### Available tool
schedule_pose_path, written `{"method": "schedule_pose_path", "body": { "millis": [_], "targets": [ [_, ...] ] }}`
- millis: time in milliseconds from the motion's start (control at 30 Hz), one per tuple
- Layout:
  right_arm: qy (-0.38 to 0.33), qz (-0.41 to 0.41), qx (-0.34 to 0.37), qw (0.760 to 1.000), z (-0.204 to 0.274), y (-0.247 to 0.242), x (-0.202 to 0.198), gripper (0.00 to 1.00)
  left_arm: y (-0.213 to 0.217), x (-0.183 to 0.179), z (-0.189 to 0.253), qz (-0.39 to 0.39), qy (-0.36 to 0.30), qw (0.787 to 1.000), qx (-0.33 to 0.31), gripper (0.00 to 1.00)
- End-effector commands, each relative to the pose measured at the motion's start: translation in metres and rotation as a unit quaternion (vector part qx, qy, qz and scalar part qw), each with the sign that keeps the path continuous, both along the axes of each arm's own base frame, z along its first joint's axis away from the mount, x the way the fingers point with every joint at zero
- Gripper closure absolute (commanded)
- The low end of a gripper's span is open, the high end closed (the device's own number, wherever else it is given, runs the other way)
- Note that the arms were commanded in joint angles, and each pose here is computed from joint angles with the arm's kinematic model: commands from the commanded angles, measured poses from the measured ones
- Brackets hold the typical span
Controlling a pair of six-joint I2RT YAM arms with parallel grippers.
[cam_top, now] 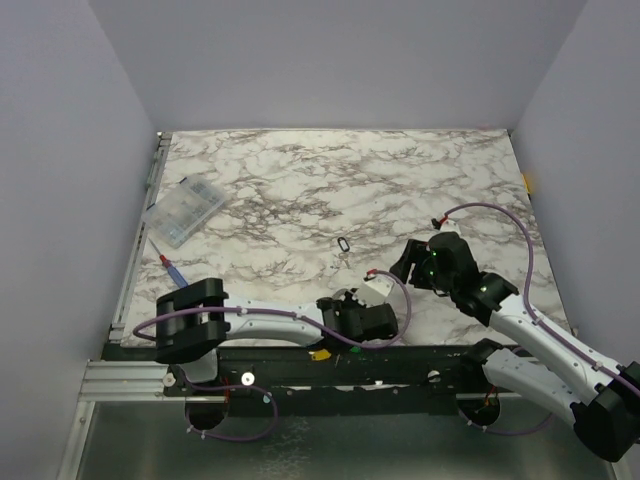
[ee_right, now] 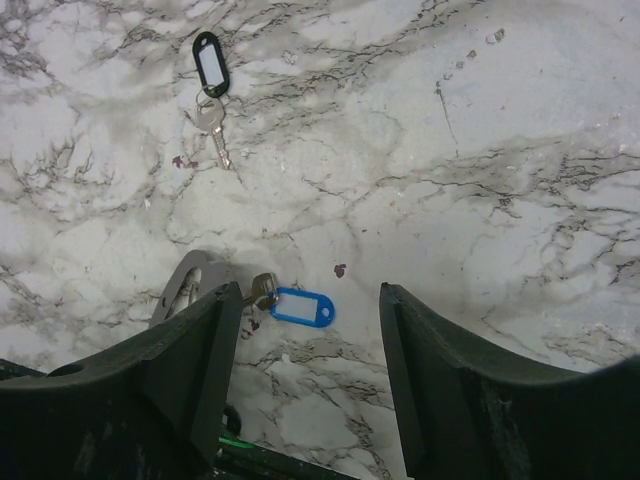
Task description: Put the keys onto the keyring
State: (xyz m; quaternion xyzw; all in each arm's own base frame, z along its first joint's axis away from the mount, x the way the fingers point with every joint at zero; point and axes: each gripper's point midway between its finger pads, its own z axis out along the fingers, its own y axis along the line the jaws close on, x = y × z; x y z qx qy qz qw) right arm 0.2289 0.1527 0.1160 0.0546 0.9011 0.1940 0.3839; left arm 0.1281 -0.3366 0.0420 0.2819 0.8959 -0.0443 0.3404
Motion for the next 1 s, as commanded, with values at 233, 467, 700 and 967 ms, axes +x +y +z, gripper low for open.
{"method": "schedule_pose_path", "body": {
  "millis": [233,467,700,967],
  "targets": [
    [-0.092,0.082,0.05,0.991,0.06,0.026,0.007,0.35,0.013,0.04,0.11,0.022,-0.016,0.974,-0.225,1.0],
    [-0.199,0.191,0.103,0.956,0.113,0.056,-0.003,0.35,0.036,0.06,0.175,0.001,-0.064,0.918,-0.391,1.0],
    [-0.319,0.334,0.177,0.869,0.151,0.086,-0.043,0.35,0.053,0.071,0.228,0.023,-0.086,0.842,-0.532,1.0],
    [-0.424,0.412,0.198,0.782,0.179,0.098,-0.066,0.43,0.053,0.068,0.265,-0.001,-0.052,0.751,-0.658,1.0]
  ]
}}
